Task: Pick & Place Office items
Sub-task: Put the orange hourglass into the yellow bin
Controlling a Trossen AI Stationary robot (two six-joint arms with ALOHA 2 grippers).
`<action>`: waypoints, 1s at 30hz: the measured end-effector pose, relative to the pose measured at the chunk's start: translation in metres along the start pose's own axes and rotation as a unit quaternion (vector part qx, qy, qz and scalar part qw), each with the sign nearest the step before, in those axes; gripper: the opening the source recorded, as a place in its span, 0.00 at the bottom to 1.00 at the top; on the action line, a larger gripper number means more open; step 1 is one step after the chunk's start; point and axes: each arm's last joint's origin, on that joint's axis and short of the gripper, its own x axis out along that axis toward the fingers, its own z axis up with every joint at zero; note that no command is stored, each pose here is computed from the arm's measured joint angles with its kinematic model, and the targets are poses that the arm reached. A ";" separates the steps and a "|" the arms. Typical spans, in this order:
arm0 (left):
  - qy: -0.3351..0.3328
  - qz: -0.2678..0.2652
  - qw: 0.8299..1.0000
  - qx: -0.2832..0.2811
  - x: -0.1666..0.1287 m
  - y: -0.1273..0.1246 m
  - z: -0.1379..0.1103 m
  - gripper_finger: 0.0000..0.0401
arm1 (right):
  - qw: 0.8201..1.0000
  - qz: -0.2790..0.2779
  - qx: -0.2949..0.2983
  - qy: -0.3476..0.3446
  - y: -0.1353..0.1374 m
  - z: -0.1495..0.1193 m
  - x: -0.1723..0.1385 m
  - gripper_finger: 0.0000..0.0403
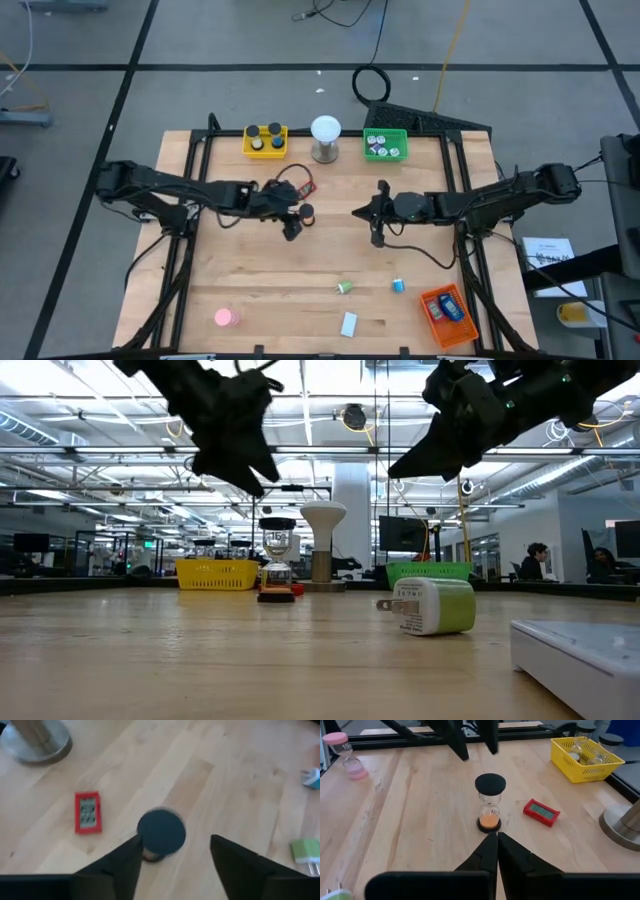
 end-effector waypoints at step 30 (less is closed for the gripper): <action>0.044 0.087 0.995 0.031 0.064 -0.003 -0.009 0.74 | 1.000 0.003 -0.005 0.001 0.002 0.000 0.000 0.00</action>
